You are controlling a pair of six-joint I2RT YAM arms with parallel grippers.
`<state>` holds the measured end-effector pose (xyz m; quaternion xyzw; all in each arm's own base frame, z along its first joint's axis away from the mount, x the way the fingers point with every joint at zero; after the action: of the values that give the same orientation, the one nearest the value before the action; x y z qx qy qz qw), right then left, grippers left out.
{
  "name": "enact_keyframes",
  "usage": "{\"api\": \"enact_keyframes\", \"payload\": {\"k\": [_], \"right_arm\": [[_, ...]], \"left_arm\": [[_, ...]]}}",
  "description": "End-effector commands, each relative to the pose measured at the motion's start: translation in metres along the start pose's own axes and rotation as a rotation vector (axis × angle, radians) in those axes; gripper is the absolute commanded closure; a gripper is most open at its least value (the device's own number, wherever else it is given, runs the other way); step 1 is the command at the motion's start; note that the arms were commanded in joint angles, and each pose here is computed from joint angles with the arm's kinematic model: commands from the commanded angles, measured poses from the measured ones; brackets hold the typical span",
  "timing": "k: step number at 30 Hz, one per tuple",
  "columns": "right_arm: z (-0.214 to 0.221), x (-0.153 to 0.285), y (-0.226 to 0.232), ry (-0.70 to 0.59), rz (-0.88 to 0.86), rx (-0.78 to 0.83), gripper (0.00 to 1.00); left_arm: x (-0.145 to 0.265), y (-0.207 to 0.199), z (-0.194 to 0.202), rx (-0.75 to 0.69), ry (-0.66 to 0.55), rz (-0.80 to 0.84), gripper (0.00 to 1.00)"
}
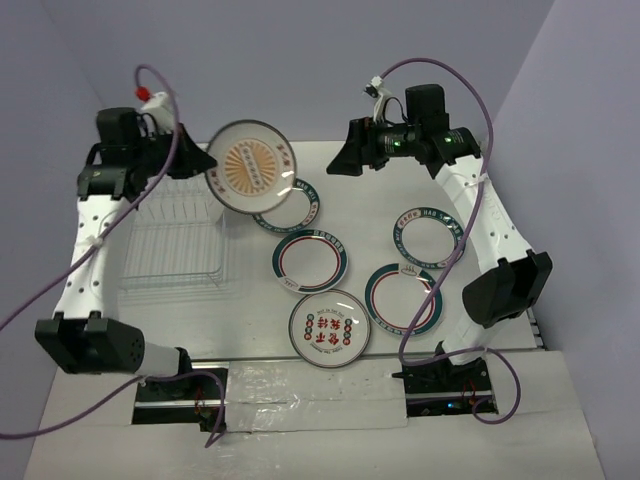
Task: Load the plates into the dish rack
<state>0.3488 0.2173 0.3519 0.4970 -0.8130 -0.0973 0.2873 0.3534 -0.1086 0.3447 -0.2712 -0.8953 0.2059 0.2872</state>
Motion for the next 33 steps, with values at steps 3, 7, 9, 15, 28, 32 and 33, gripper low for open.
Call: {"api": "enact_keyframes", "payload": {"k": [3, 7, 9, 15, 28, 32, 33], "right_arm": [[-0.024, 0.018, 0.004, -0.110, 0.042, 0.027, 0.00], [-0.022, 0.016, -0.004, -0.106, 0.064, 0.011, 0.00], [-0.021, 0.013, -0.007, -0.102, 0.075, 0.005, 0.00], [-0.022, 0.009, -0.020, -0.097, 0.118, -0.016, 0.00], [0.004, 0.009, -0.060, -0.044, 0.261, -0.052, 0.00], [0.007, 0.009, -0.065, -0.037, 0.274, -0.059, 0.00], [0.008, 0.010, -0.066, -0.037, 0.276, -0.060, 0.00]], "left_arm": [[0.094, -0.011, -0.082, -0.102, -0.440, -0.300, 1.00], [0.140, 0.041, -0.111, -0.078, -0.613, -0.768, 1.00], [0.158, 0.063, -0.119, -0.107, -0.666, -0.969, 1.00], [0.124, 0.084, -0.103, -0.289, -0.540, -1.178, 1.00], [0.030, 0.108, -0.063, -0.435, -0.364, -1.250, 1.00], [0.010, 0.109, -0.051, -0.448, -0.312, -1.220, 1.00], [0.007, 0.110, -0.047, -0.451, -0.299, -1.218, 1.00]]}}
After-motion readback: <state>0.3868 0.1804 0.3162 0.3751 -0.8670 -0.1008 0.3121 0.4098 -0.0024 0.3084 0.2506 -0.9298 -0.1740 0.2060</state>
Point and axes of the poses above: each gripper's point midway between its finger pads, its own x axis back along the fingers, its own y axis along the line the jaws close on, z = x × y, the point moved 3 cm from there along x, back along the fingers, and after that the axes turned 5 degrees about x, right-handed, at the moved point
